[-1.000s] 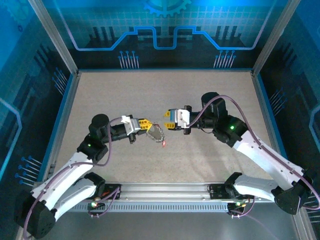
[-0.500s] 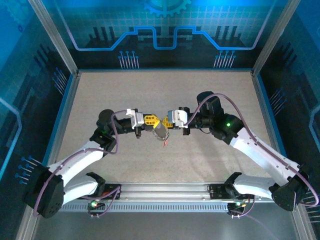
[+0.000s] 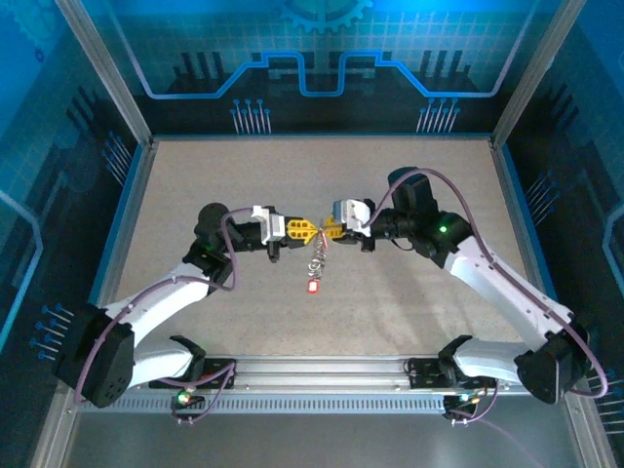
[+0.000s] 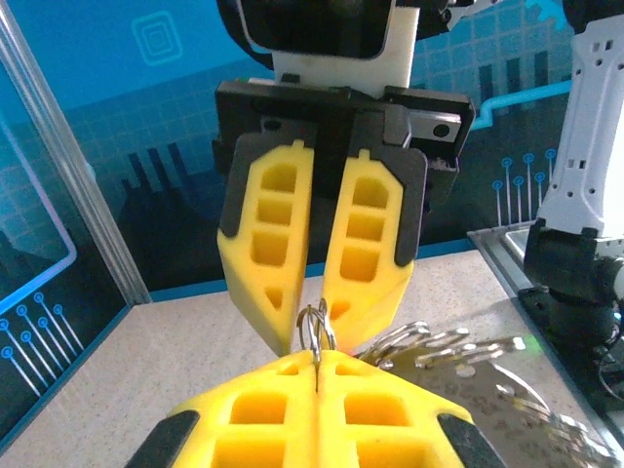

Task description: Put the keys on the keyring

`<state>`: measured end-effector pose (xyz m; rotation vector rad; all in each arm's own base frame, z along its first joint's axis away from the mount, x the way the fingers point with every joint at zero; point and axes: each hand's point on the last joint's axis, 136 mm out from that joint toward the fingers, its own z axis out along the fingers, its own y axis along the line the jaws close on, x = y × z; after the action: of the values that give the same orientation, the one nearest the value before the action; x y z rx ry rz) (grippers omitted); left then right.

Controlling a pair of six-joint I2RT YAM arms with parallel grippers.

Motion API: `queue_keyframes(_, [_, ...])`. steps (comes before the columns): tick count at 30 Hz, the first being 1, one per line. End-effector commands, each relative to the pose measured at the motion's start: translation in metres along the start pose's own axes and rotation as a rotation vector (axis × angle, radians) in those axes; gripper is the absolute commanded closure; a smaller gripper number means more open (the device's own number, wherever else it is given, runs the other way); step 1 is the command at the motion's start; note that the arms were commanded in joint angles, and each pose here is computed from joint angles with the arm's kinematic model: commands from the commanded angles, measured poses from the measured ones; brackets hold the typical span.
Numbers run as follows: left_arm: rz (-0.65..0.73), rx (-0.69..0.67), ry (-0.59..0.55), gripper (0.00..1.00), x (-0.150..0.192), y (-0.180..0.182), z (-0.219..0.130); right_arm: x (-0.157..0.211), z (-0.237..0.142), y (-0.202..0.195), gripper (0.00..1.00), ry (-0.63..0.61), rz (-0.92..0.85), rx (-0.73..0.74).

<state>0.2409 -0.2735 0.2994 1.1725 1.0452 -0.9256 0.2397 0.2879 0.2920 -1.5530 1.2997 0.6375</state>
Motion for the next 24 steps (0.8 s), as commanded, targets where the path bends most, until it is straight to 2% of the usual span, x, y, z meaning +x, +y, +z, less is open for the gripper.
queue_keyframes(1, [0.097, 0.033, -0.031, 1.00, -0.012, -0.004, 0.008, -0.010, 0.003, 0.004, 0.89, -0.031, -0.023, -0.070])
queue_keyframes(5, [0.091, 0.010, -0.039, 1.00, -0.007, 0.002, 0.013, -0.006, 0.007, 0.006, 0.88, -0.021, -0.029, -0.075])
queue_keyframes(11, [0.073, 0.014, -0.066, 1.00, -0.003, 0.008, 0.020, -0.002, -0.002, 0.008, 0.79, 0.010, -0.043, -0.035])
queue_keyframes(17, [0.072, 0.027, -0.104, 1.00, -0.007, 0.012, 0.024, -0.003, -0.014, 0.013, 0.76, -0.011, -0.043, -0.014])
queue_keyframes(24, [0.071, 0.032, -0.110, 1.00, -0.007, 0.008, 0.023, -0.001, -0.014, 0.012, 0.79, -0.011, -0.038, -0.013])
